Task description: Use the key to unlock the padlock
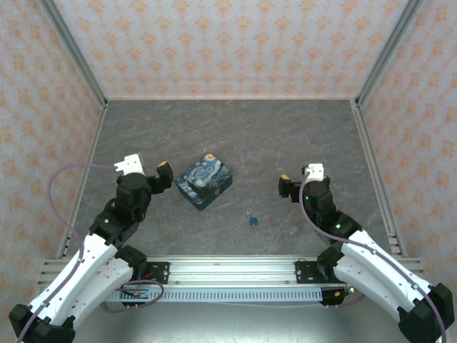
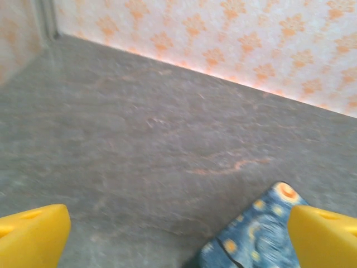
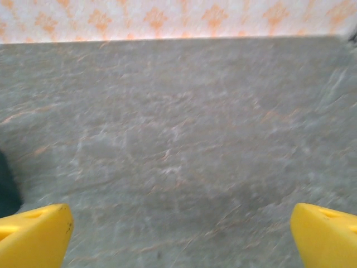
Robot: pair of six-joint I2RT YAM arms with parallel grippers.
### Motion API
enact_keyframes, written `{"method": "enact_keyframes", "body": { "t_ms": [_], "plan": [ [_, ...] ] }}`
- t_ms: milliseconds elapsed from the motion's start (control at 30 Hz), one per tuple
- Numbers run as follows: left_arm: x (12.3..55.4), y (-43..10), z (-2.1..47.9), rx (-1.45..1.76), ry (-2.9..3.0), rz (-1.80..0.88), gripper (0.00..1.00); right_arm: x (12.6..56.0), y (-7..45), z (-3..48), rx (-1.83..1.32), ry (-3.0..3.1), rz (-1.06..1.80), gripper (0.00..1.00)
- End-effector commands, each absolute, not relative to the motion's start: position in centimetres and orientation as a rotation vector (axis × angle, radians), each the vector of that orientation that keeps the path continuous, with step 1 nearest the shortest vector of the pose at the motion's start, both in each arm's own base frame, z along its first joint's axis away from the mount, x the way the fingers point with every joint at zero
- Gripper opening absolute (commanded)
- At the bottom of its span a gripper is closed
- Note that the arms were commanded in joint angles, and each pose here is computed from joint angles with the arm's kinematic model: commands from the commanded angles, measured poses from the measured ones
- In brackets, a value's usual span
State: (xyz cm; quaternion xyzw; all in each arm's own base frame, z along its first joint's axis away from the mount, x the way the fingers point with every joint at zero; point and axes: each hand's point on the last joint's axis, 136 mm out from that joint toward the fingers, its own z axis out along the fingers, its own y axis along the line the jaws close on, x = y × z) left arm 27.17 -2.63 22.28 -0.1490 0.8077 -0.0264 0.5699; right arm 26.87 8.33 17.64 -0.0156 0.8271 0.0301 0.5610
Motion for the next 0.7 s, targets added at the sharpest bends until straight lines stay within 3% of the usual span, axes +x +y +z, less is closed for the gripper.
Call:
{"method": "enact_keyframes", "body": {
  "t_ms": [0,400,667],
  "plan": [
    [27.6,-0.6,22.8,-0.315,1.826,0.146,1.00,28.3,6.0,19.1,-0.014,1.844,-0.095,0.99],
    [31.2,2.7,16.6,-0.323,1.858,0.344,1.00,32.6,-1.3,13.3,0.257,1.820,-0.033,0.99],
    [34.2,1.7,15.1,-0.161,1.816,0.305,1.00,35.8,-0.7,12.6,0.175,1.802,-0.012,0.99]
  ]
}}
